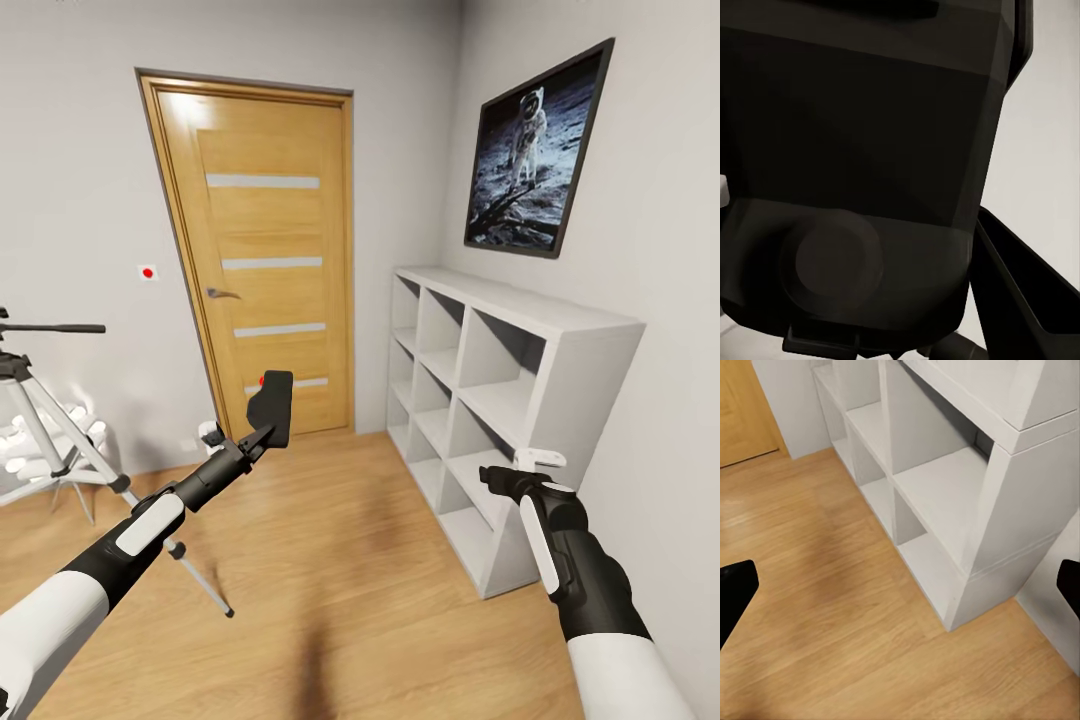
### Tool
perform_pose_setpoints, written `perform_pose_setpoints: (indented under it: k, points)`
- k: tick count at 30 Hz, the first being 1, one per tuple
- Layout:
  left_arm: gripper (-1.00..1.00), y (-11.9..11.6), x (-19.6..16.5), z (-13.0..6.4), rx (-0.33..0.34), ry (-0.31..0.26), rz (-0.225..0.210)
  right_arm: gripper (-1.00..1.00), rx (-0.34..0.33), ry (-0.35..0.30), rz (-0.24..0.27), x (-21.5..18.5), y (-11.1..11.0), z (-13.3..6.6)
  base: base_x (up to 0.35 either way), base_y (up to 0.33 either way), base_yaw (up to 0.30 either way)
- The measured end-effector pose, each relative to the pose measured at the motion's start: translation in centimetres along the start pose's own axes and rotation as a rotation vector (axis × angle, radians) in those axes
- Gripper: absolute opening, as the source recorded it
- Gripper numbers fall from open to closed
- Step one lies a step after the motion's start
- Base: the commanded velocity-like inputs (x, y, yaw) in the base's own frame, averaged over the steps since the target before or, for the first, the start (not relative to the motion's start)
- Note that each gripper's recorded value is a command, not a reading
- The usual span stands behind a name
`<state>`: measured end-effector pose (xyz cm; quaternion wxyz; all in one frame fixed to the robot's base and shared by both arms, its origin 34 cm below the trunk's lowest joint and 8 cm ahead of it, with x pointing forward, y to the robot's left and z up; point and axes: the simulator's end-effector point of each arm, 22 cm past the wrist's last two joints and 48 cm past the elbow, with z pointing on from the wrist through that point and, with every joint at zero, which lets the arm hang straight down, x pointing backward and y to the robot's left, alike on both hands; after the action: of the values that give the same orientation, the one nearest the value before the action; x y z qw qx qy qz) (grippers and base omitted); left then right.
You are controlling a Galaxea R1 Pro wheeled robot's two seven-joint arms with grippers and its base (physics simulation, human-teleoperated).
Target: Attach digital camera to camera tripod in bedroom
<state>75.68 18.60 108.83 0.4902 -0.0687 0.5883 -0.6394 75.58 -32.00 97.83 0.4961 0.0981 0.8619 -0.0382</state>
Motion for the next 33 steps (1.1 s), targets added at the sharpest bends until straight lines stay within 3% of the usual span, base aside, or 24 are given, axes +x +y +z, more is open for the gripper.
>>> perform_pose_setpoints:
  k: [33]
  points:
    - [-1.0,-3.5,-1.5,0.7,0.0,0.0,-0.003,1.0,-0.001,0.001,0.0,-3.0,0.1,-2.5,0.0,0.0,0.0]
